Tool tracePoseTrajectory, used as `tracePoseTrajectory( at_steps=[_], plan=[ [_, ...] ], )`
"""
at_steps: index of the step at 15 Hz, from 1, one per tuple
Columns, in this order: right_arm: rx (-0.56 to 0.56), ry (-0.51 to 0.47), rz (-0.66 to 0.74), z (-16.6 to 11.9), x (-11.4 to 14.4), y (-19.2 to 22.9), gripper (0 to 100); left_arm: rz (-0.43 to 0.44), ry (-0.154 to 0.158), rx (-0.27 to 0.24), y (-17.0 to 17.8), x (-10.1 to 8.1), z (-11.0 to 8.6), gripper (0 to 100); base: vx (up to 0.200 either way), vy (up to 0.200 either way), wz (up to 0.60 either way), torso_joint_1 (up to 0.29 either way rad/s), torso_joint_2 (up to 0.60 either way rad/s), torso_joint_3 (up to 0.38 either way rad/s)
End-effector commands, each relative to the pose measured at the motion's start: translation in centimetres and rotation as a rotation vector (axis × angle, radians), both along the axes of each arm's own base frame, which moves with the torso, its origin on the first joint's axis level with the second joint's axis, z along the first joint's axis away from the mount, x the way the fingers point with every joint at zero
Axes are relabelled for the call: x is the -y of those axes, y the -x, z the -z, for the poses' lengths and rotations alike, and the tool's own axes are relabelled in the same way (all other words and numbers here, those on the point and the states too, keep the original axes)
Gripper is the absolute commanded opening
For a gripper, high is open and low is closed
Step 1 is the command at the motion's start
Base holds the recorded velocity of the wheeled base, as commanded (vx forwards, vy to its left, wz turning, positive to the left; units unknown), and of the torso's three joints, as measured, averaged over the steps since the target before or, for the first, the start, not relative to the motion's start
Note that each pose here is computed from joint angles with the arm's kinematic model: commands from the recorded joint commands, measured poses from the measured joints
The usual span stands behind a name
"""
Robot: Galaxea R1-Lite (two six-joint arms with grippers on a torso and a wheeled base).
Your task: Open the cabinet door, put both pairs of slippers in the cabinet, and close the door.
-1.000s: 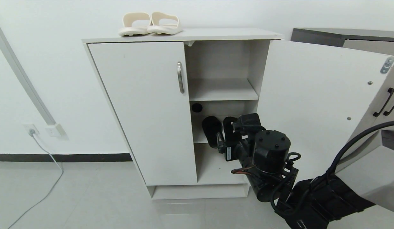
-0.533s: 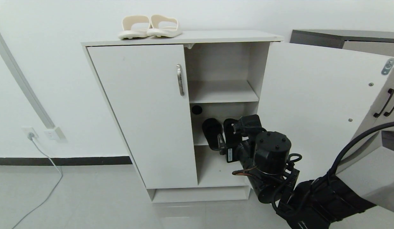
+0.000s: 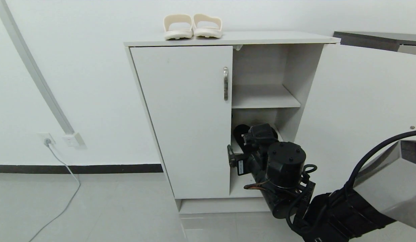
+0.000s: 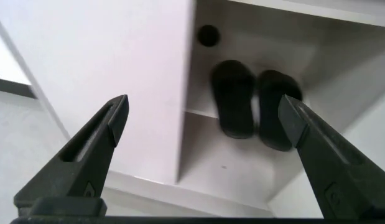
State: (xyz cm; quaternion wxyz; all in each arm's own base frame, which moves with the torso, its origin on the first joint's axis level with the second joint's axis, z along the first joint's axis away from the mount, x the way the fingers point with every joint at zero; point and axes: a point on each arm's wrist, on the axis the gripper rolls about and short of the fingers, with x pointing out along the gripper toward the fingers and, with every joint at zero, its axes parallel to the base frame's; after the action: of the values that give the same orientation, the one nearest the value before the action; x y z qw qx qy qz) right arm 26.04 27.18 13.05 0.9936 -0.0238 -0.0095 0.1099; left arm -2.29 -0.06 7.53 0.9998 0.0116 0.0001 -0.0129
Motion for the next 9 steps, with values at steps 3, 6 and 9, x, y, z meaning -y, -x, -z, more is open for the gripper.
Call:
tracePoseTrajectory(
  at_steps=[3,6,9],
  plan=[
    [-0.012,0.016,0.000,0.45,0.05,0.06,100,0.000,0.000,-0.001,-0.01,0.00,0.00,0,0.000,0.200,0.00,0.001,0.00,0.004],
    [-0.012,0.018,0.000,0.51,0.03,0.05,100,0.000,0.000,-0.001,-0.01,0.00,0.00,0,0.000,0.200,0.00,0.001,0.00,0.006],
    [-0.017,0.023,0.000,0.67,0.02,0.04,100,0.000,0.003,-0.001,-0.01,0.00,0.00,0,0.000,0.067,0.00,0.001,0.00,0.002]
  ],
)
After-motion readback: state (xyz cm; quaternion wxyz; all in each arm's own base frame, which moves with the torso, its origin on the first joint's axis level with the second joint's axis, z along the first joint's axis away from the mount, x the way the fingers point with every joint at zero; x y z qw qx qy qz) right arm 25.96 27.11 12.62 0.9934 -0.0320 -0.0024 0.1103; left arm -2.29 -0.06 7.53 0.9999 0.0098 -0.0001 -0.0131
